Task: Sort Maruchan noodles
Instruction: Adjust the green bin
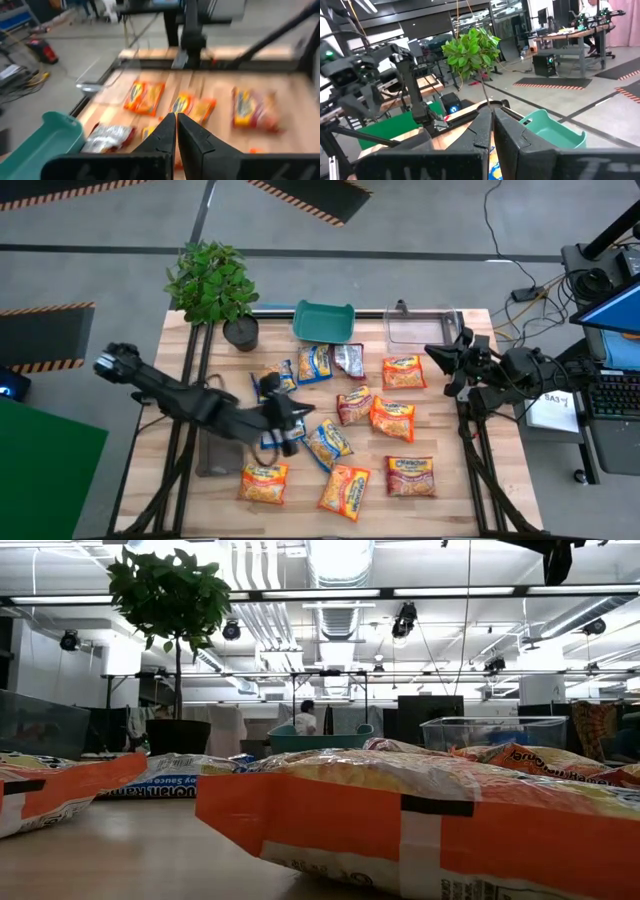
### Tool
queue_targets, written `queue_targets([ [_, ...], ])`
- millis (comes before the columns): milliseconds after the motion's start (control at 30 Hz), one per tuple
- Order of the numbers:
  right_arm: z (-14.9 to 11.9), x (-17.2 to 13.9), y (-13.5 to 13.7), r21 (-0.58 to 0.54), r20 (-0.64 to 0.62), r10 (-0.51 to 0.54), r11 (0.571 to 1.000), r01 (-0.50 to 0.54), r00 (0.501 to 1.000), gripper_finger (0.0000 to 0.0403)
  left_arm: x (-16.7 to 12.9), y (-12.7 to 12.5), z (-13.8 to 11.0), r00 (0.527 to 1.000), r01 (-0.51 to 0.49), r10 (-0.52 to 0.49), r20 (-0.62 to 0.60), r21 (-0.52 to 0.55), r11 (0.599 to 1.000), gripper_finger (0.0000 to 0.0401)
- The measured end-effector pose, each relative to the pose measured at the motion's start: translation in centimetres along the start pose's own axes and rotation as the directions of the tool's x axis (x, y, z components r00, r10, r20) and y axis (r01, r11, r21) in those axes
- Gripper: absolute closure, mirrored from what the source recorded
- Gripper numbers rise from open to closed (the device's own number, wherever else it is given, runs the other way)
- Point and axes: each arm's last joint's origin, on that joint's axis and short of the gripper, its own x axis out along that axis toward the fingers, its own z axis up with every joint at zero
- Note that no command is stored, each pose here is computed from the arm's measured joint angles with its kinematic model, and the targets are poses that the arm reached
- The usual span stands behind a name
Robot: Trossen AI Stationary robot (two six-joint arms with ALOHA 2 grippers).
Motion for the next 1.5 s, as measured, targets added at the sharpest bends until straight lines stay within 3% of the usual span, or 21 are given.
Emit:
queue_targets([
  [167,0.3,0.0,0.1,-0.033,0.029,0.006,0.999,-0.005,1.0,0.0394,3.7,-0.8,0.7,0.985,-0.078,0.098,-0.142,0.138,0.987,0.0401],
  [333,0.7,-0.1,0.1,-0.063,0.051,0.01,0.998,-0.007,0.999,0.0394,8.2,0.3,0.8,0.938,-0.16,0.251,-0.24,0.343,0.926,0.0401],
  [467,1.0,-0.2,0.1,-0.082,0.057,0.011,0.997,-0.006,0.998,0.0394,12.0,3.0,0.2,0.889,-0.179,0.344,-0.302,0.462,0.869,0.0401],
  [600,1.3,-0.3,0.1,-0.098,0.067,0.013,0.995,-0.006,0.998,0.0394,15.4,7.4,-1.2,0.821,-0.197,0.435,-0.37,0.531,0.824,0.0401],
  [767,1.5,-0.3,0.1,-0.114,0.072,0.014,0.994,-0.005,0.997,0.0394,19.0,13.2,-3.2,0.773,-0.128,0.403,-0.49,0.502,0.855,0.0401],
  [933,1.6,-0.4,0.1,-0.121,0.076,0.015,0.993,-0.006,0.997,0.0394,22.1,18.0,-5.8,0.719,-0.105,0.43,-0.546,0.527,0.844,0.0401],
  [1067,1.6,-0.4,0.1,-0.123,0.074,0.014,0.992,-0.005,0.997,0.0394,23.4,20.9,-7.2,0.735,-0.051,0.331,-0.592,0.437,0.898,0.0401],
  [1167,1.6,-0.4,0.1,-0.123,0.073,0.014,0.992,-0.005,0.997,0.0394,23.9,21.9,-7.9,0.735,-0.046,0.295,-0.61,0.389,0.92,0.0401],
  [1500,1.5,-0.4,0.1,-0.133,0.067,0.013,0.991,-0.004,0.998,0.0394,25.6,23.7,-10.4,0.695,-0.069,0.309,-0.649,0.368,0.927,0.0401],
])
